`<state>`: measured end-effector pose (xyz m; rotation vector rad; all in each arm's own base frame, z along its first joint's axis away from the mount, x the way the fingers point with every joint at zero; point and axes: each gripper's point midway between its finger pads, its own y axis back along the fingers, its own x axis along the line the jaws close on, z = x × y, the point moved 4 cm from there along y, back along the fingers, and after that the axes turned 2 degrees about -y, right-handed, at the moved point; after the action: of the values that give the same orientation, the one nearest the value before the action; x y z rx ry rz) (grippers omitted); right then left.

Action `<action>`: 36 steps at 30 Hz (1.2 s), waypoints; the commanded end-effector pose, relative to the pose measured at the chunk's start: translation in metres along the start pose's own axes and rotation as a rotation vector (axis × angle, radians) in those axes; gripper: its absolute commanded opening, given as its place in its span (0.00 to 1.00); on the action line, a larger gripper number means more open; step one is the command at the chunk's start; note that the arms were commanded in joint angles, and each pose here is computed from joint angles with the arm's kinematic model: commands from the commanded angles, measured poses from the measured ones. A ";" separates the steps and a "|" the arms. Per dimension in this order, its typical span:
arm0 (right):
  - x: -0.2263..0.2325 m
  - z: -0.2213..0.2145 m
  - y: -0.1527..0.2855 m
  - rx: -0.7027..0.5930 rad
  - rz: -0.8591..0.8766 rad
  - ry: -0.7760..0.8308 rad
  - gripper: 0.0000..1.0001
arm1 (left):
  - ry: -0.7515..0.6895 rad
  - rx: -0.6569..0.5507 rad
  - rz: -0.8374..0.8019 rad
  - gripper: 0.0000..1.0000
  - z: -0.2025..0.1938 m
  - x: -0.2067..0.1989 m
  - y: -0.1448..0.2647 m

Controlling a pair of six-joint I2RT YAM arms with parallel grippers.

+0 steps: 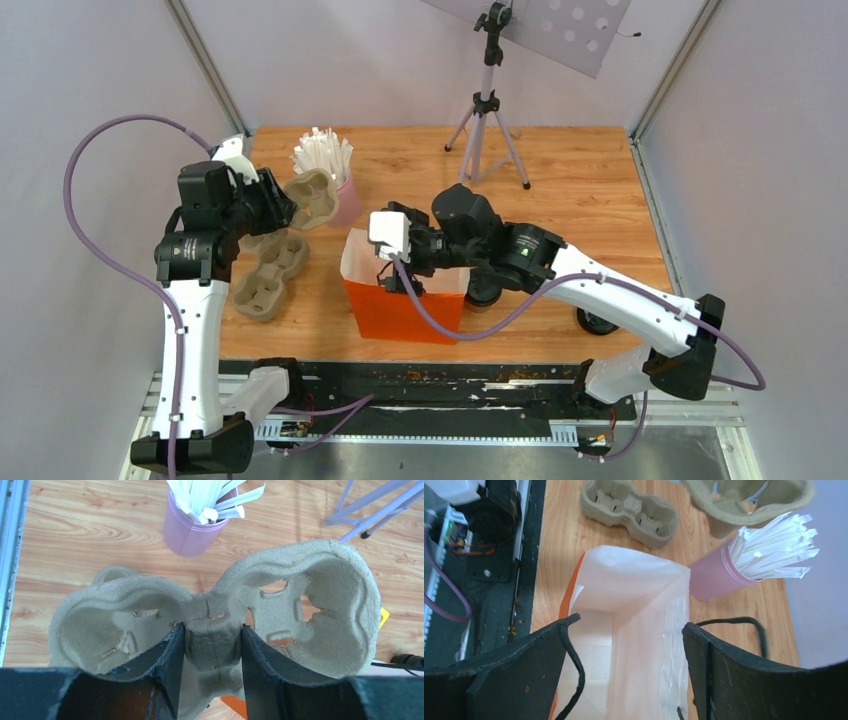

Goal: Pack the takeout coffee

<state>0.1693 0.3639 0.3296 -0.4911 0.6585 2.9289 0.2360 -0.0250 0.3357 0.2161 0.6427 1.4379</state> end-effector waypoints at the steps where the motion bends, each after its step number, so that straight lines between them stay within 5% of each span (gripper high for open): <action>1: -0.007 0.050 0.036 -0.191 -0.065 -0.072 0.86 | -0.008 -0.031 -0.050 0.47 0.009 -0.013 0.008; 13: -0.004 0.083 0.064 -0.302 -0.064 -0.270 0.87 | -0.039 -0.001 -0.083 0.47 0.007 -0.030 0.016; 21: -0.009 0.071 0.105 -0.250 -0.272 -0.672 0.81 | -0.031 -0.011 -0.101 0.46 0.007 -0.038 0.029; 26: -0.018 0.025 0.140 -0.103 -0.568 -0.845 0.78 | -0.025 -0.013 -0.174 0.46 0.009 -0.054 0.040; 36: -0.027 0.031 0.114 -0.047 -0.399 -0.492 0.77 | 0.026 0.049 -0.369 0.45 -0.014 -0.082 0.060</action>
<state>0.1586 0.2618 0.4015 0.3002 0.3374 2.4322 0.1918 -0.0848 0.3713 0.1581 0.6660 1.1681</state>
